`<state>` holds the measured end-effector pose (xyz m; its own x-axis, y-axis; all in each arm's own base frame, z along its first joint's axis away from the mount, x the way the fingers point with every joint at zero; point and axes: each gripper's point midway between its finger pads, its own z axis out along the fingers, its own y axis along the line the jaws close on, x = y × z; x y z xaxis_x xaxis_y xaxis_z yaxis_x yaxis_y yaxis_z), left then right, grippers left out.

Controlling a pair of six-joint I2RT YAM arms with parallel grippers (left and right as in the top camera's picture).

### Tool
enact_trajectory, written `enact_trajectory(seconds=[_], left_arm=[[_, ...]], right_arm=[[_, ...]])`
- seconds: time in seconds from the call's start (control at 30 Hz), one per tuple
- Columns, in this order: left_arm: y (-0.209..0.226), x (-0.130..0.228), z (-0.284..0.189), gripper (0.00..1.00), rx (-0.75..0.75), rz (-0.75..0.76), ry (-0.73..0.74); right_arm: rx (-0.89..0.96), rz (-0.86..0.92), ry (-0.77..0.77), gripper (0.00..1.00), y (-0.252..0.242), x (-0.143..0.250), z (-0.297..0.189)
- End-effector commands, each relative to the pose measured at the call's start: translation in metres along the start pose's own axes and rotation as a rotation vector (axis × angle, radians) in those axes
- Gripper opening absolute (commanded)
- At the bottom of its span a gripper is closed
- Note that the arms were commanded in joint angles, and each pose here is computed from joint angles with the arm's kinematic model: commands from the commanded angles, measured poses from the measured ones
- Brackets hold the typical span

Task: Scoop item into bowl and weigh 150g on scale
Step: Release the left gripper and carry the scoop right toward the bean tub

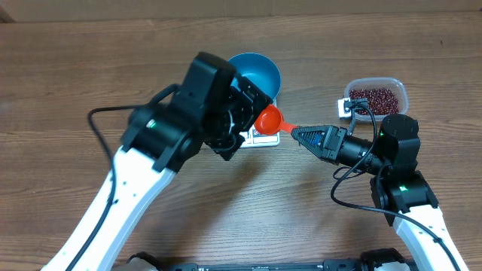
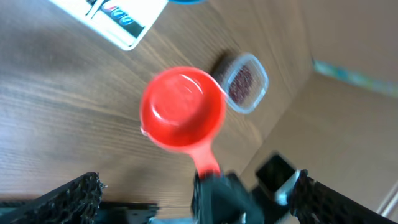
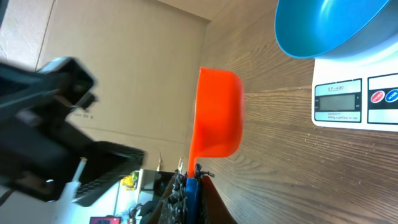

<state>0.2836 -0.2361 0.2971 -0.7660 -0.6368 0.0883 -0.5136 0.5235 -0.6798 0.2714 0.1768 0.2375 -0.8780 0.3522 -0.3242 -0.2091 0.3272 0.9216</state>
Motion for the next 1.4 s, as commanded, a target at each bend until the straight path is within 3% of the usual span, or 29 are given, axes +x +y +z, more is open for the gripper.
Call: enact_trajectory(seconds=[0.0,0.37,0.6,0.9,0.93,1.17,1.2,1.23,1.27,1.37], left_arm=[[-0.011,0.004,-0.025,1.0,0.071,0.28,-0.017],[0.013,0.003,-0.033,1.0,-0.025,0.635,-0.035],[0.043,-0.016,-0.036,1.0,-0.192,0.662,-0.107],[0.054,-0.027,-0.023,0.99,-0.281,0.691,-0.115],[0.056,-0.029,-0.019,0.96,-0.297,0.688,-0.108],[0.072,-0.031,0.026,0.5,-0.414,0.724,-0.035],[0.073,-0.032,0.033,0.38,-0.422,0.734,-0.026],[0.073,-0.033,0.04,0.16,-0.429,0.743,-0.018],[0.073,-0.034,0.048,0.04,-0.436,0.753,-0.01],[0.071,-0.036,0.067,0.04,-0.441,0.81,0.008]], right_arm=[[-0.013,-0.069,-0.021,0.04,0.013,-0.008,-0.001],[0.115,-0.029,-0.067,0.04,-0.014,-0.012,-0.008],[0.337,-0.09,-0.146,0.04,-0.021,-0.022,-0.038],[0.67,-0.118,-0.296,0.04,-0.027,-0.03,-0.097],[0.681,-0.117,-0.302,0.04,-0.028,-0.03,-0.099],[0.695,-0.115,-0.307,0.04,-0.03,-0.03,-0.1],[0.695,-0.115,-0.307,0.04,-0.03,-0.03,-0.1],[0.695,-0.115,-0.307,0.04,-0.03,-0.03,-0.1],[0.695,-0.115,-0.307,0.04,-0.03,-0.03,-0.1],[0.699,-0.114,-0.31,0.04,-0.031,-0.031,-0.101]])
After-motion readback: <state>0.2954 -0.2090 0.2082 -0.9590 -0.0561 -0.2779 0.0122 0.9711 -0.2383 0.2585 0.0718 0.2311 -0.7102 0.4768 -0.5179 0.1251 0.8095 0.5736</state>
